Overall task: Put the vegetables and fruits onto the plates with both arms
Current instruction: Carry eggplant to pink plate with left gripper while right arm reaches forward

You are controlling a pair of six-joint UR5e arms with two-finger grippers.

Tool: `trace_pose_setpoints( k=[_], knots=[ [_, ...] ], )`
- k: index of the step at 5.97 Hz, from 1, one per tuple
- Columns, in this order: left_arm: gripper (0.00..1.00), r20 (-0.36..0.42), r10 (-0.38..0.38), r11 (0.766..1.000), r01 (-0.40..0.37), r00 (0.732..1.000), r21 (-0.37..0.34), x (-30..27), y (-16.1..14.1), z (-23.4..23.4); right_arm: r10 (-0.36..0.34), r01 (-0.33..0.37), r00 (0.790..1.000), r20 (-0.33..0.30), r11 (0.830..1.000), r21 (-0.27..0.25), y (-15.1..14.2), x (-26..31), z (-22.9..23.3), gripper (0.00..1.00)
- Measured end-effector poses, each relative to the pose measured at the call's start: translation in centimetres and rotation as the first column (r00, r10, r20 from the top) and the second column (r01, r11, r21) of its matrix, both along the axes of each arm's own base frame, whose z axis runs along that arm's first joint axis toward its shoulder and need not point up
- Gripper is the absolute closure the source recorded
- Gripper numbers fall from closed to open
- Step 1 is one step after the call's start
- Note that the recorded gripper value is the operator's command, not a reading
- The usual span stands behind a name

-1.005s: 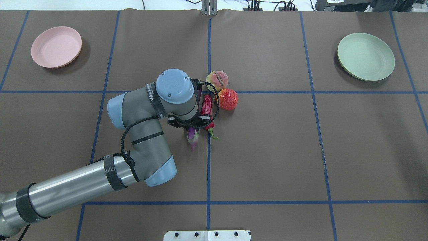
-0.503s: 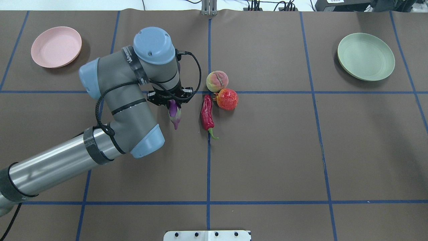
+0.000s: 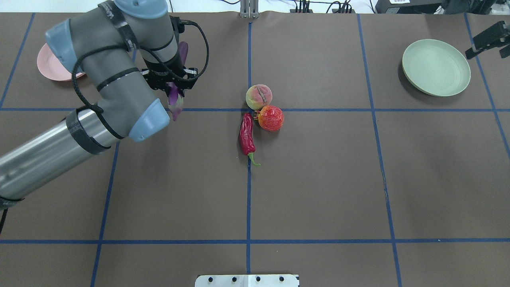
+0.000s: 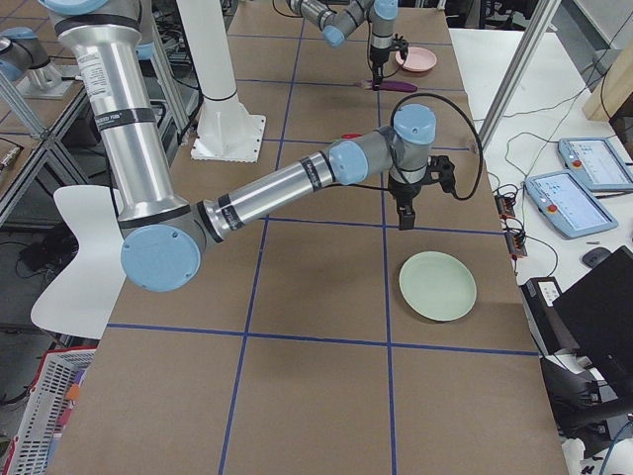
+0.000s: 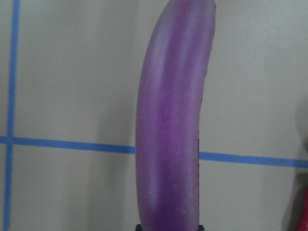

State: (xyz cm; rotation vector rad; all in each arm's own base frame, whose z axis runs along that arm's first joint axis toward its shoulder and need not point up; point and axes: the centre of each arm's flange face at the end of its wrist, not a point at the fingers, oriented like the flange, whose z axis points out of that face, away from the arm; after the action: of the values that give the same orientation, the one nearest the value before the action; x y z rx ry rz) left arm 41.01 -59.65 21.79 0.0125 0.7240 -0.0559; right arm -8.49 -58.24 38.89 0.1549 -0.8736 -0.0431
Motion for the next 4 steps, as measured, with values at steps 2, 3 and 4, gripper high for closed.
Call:
trace_pose_setpoints(
  k=[2,3,4],
  knots=[
    [1.0,0.074,0.047,0.998,-0.049,0.996,0.031,-7.0,-5.5,3.6,0.025,-0.025,1.0,-0.002,0.999,-0.028,-0.4,-7.5,-5.8,0.01],
    [1.0,0.116,0.051,0.998,-0.053,0.992,0.014,-10.9,-8.8,7.1,0.023,-0.023,1.0,-0.011,0.999,-0.022,0.0,-12.5,-8.9,0.01],
    [1.0,0.157,0.05,0.999,-0.047,0.986,-0.02,-14.6,-12.0,11.3,0.024,-0.025,1.0,-0.018,0.999,-0.021,0.3,-17.6,-11.8,0.01]
  ],
)
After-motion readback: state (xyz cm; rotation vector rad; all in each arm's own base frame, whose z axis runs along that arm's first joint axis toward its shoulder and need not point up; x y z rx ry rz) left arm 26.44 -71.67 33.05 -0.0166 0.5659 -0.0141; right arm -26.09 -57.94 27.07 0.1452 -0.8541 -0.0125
